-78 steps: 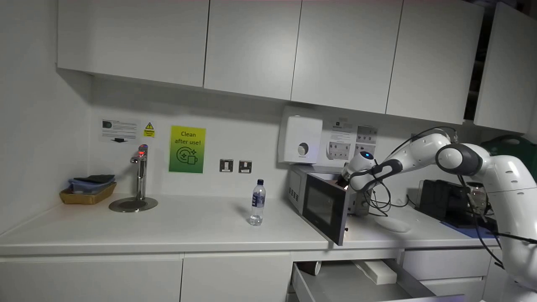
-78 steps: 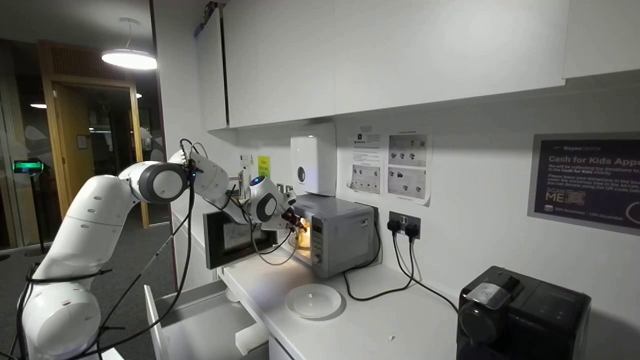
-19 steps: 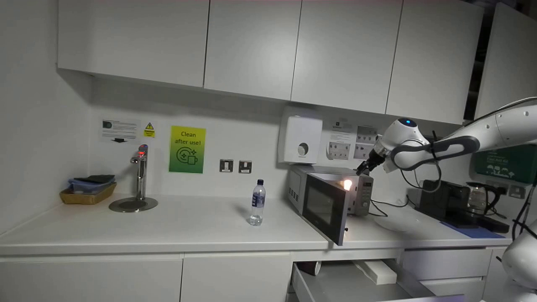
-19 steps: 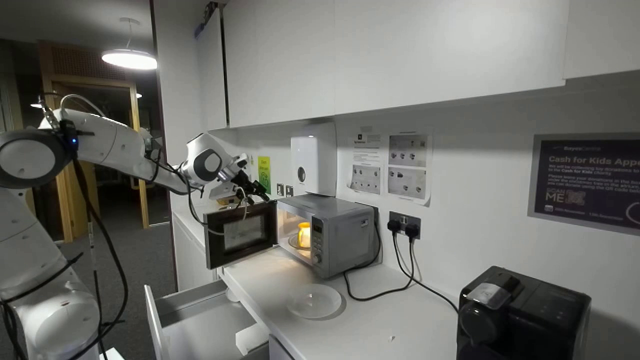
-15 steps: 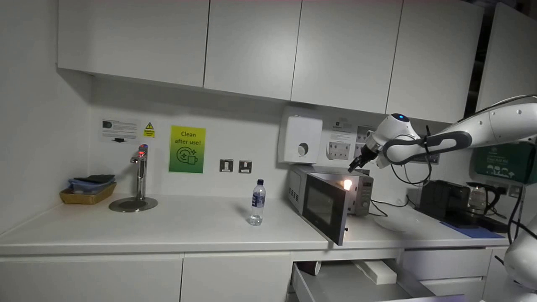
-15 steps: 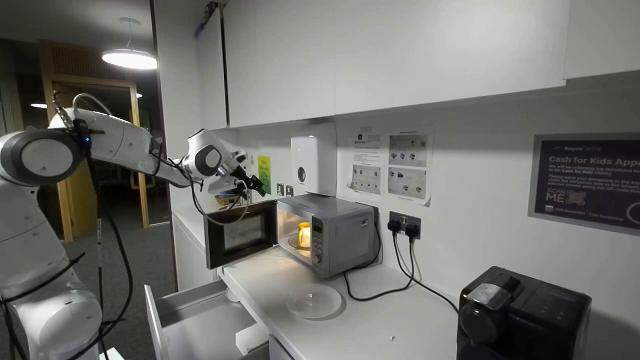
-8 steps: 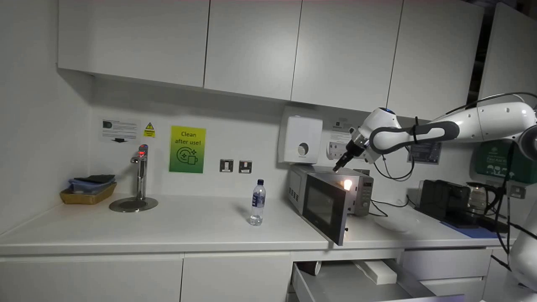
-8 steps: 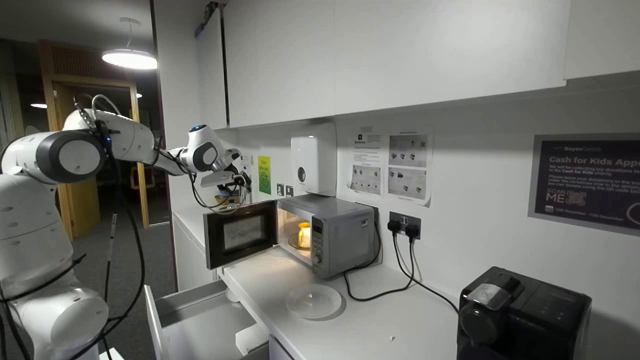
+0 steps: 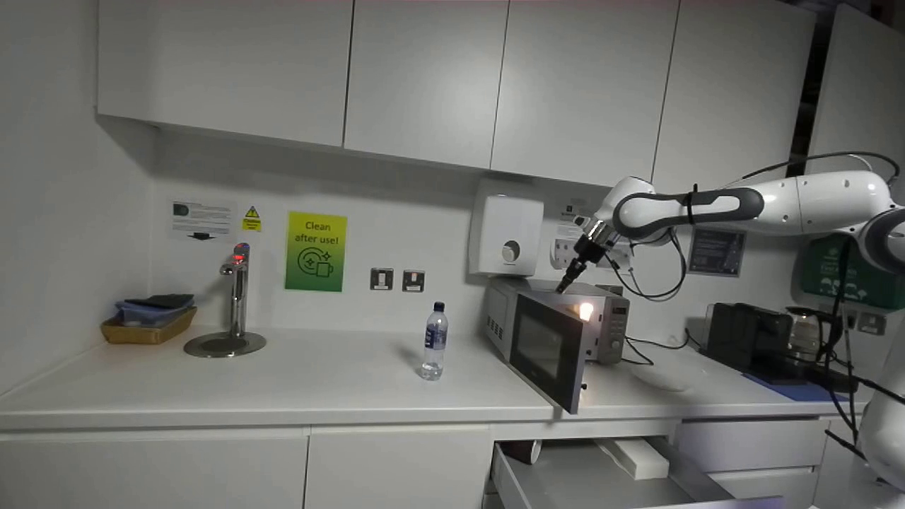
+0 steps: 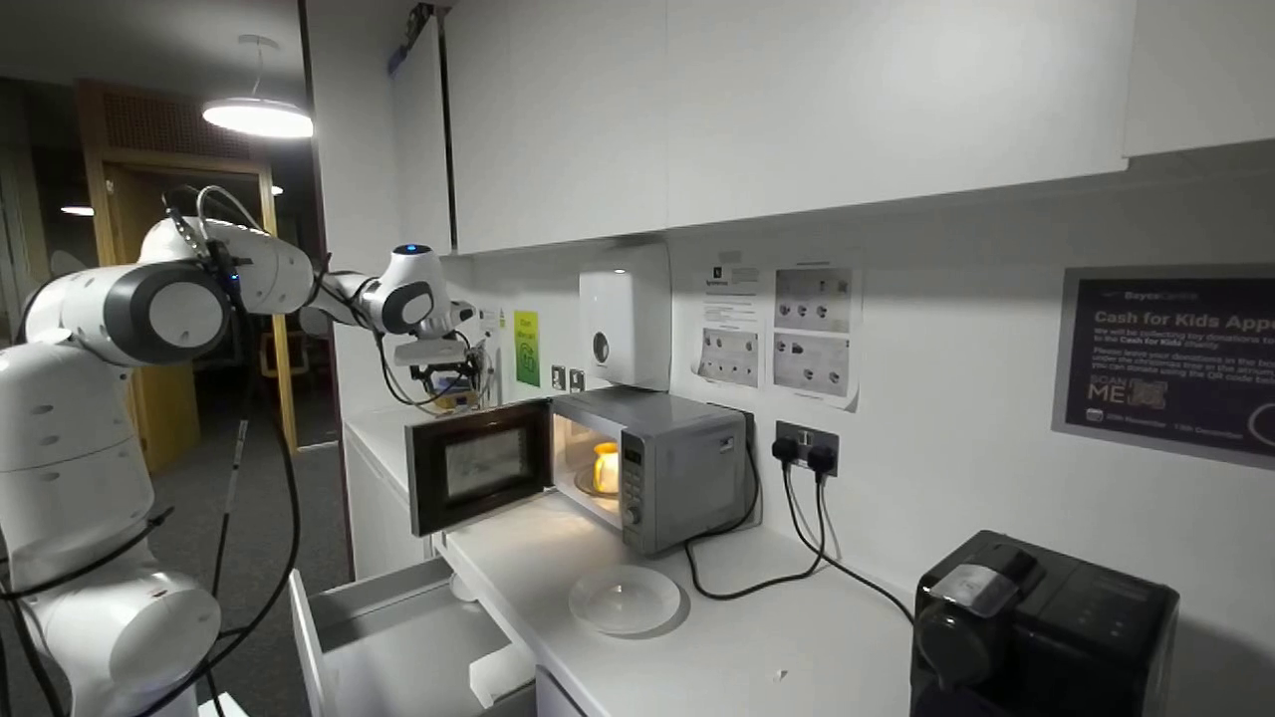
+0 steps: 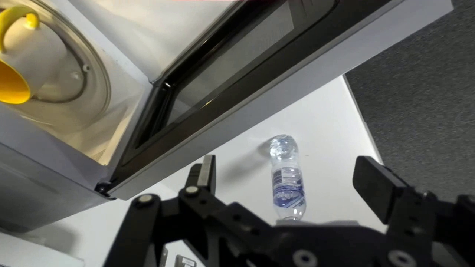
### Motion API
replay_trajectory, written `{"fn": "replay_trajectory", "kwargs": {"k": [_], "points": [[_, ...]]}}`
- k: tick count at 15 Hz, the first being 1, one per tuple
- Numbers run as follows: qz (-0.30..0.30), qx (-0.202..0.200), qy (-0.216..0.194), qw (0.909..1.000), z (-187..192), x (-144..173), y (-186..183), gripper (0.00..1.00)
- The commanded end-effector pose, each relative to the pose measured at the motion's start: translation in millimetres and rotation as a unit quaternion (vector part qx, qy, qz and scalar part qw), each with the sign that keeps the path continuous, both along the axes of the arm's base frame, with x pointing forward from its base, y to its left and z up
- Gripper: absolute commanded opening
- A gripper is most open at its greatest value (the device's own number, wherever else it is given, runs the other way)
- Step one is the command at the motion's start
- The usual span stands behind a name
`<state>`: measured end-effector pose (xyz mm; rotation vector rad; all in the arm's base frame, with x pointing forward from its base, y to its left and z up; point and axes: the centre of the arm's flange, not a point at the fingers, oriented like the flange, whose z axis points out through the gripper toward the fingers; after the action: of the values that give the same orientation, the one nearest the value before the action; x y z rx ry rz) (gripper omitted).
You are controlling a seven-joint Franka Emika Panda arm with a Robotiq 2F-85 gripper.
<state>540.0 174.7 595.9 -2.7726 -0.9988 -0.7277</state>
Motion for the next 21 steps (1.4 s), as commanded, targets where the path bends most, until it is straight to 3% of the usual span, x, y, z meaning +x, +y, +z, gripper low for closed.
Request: {"fn": "replay_trajectory", "kwargs": {"k": [1,11,16,21], "points": [[0.039,0.018,0.030,0.9986,-1,9,-10,1.00],[0.101,0.072,0.086,0.9885,-32,34,-26,1.00],[0.138,0.116,0.071,0.9810,-47,54,-42,1.00],[0.153,0.126,0.065,0.9781,-58,66,-55,1.00]]}}
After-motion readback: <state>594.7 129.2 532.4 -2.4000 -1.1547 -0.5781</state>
